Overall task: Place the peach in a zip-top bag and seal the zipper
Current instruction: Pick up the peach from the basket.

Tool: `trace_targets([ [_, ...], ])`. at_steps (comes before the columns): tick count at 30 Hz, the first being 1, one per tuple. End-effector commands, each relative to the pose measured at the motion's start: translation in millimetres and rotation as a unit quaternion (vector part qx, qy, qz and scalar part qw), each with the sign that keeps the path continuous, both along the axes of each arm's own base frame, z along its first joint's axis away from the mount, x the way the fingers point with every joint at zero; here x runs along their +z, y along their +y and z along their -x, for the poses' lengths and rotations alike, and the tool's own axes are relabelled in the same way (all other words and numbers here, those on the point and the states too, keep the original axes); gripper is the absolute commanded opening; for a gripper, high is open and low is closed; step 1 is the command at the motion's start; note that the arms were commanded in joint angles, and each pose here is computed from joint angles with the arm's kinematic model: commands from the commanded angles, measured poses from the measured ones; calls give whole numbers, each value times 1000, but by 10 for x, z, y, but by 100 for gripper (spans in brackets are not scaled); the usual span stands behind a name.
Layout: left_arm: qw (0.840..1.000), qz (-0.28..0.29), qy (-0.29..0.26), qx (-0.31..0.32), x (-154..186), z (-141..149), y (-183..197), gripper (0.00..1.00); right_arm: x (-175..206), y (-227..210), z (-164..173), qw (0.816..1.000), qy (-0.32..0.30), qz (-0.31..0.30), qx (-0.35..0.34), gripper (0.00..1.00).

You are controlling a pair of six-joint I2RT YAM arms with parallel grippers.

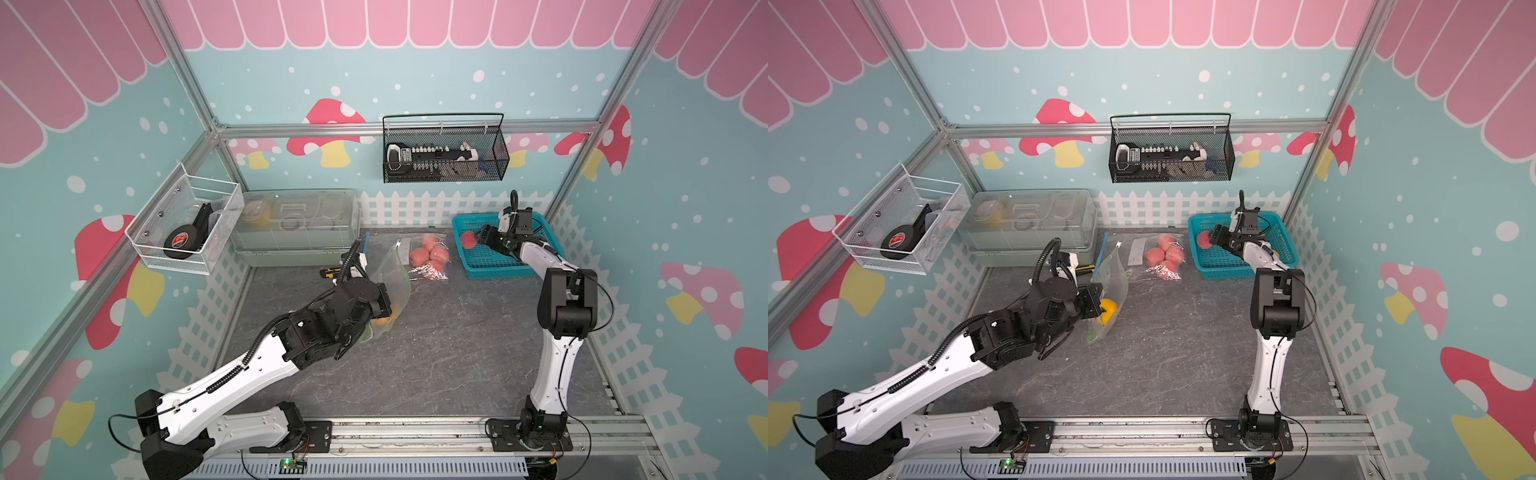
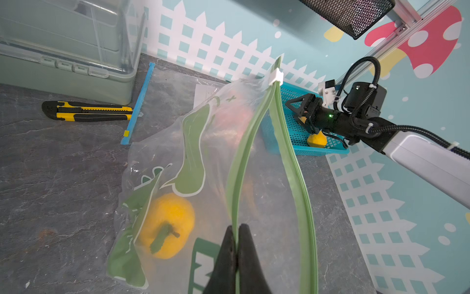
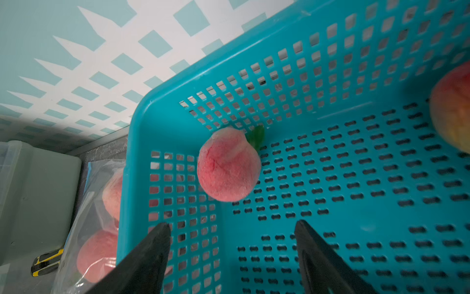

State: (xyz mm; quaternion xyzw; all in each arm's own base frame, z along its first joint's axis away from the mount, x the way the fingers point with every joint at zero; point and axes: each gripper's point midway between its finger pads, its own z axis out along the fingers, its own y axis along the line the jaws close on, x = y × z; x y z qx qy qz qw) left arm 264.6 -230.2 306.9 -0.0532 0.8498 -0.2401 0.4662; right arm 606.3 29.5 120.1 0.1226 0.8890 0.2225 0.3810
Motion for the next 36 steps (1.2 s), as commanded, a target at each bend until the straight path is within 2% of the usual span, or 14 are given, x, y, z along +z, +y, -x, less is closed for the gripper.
trace_targets([
  [1,1000,-14,1,2,-32,-7,33,0,-39,50,-158,999,10,-38,-1,80],
  [9,1000,-15,-2,5,-10,-20,39,0,-319,36,-331,998,42,-43,-10,84],
  [22,1000,-21,1,5,-38,-37,42,0,-556,213,-498,994,56,-86,27,85],
  [31,1000,-23,3,7,-60,-47,61,0,-588,311,-535,992,59,-106,40,79],
  [36,1000,-23,2,10,-67,-43,85,0,-522,322,-529,992,55,-109,44,67],
])
